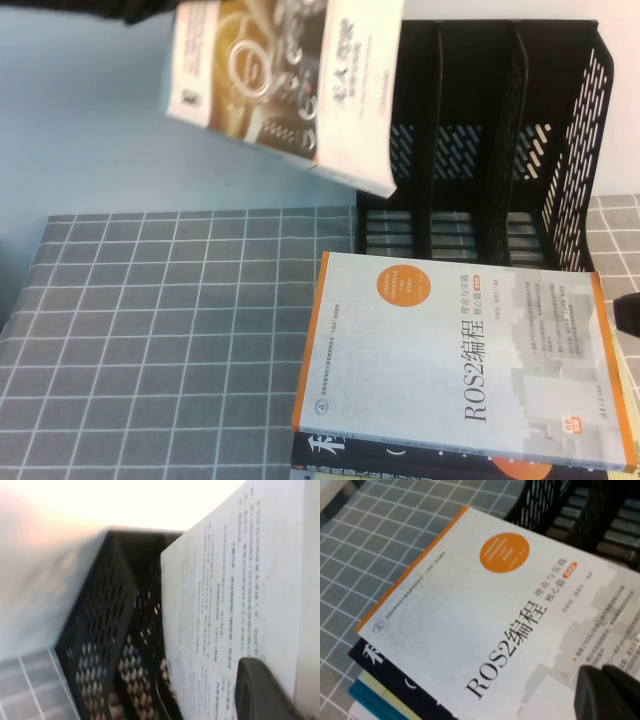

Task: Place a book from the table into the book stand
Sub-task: Place the book on the book shelf

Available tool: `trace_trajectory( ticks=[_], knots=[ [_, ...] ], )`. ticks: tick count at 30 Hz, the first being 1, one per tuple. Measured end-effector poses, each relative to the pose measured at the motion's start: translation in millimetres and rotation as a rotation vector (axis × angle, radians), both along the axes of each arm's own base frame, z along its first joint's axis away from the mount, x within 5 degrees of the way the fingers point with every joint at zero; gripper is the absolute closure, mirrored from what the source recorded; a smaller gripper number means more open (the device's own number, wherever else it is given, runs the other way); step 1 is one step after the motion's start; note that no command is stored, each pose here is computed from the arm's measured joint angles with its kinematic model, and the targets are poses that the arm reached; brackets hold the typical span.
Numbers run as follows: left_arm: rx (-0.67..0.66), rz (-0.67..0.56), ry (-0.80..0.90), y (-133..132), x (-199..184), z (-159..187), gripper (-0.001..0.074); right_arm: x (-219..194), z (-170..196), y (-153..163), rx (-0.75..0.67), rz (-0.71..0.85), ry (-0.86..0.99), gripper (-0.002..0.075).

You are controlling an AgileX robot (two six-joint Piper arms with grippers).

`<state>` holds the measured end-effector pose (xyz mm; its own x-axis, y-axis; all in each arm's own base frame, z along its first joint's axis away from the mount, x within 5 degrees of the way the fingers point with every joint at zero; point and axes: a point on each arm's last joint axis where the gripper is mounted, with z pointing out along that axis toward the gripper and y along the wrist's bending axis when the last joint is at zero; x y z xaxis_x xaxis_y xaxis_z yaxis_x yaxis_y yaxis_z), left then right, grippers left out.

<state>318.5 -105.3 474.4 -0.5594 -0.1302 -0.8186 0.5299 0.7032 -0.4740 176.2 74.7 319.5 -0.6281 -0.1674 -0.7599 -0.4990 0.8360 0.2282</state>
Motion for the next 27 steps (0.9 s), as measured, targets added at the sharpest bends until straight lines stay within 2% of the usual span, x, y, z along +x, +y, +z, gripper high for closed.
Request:
trace_trajectory(
  ticks=[6, 13, 20, 27],
  knots=[
    [0.142, 0.082, -0.056, -40, -1, 20, 0.0634, -4, -1, -1, -0.006, -0.006, 0.037, 0.0729],
    [0.256, 0.182, 0.004, -80, 34, -8, 0.0634, -14, 2, -3, -0.016, 0.014, 0.039, 0.0729],
    [0.336, 0.256, 0.027, -92, 58, -34, 0.0635, -17, 3, -3, -0.027, 0.022, 0.045, 0.0729],
    [0.325, 0.249, -0.022, -91, 54, -20, 0.0635, -16, 1, -7, -0.068, -0.004, 0.050, 0.0729]
  ],
)
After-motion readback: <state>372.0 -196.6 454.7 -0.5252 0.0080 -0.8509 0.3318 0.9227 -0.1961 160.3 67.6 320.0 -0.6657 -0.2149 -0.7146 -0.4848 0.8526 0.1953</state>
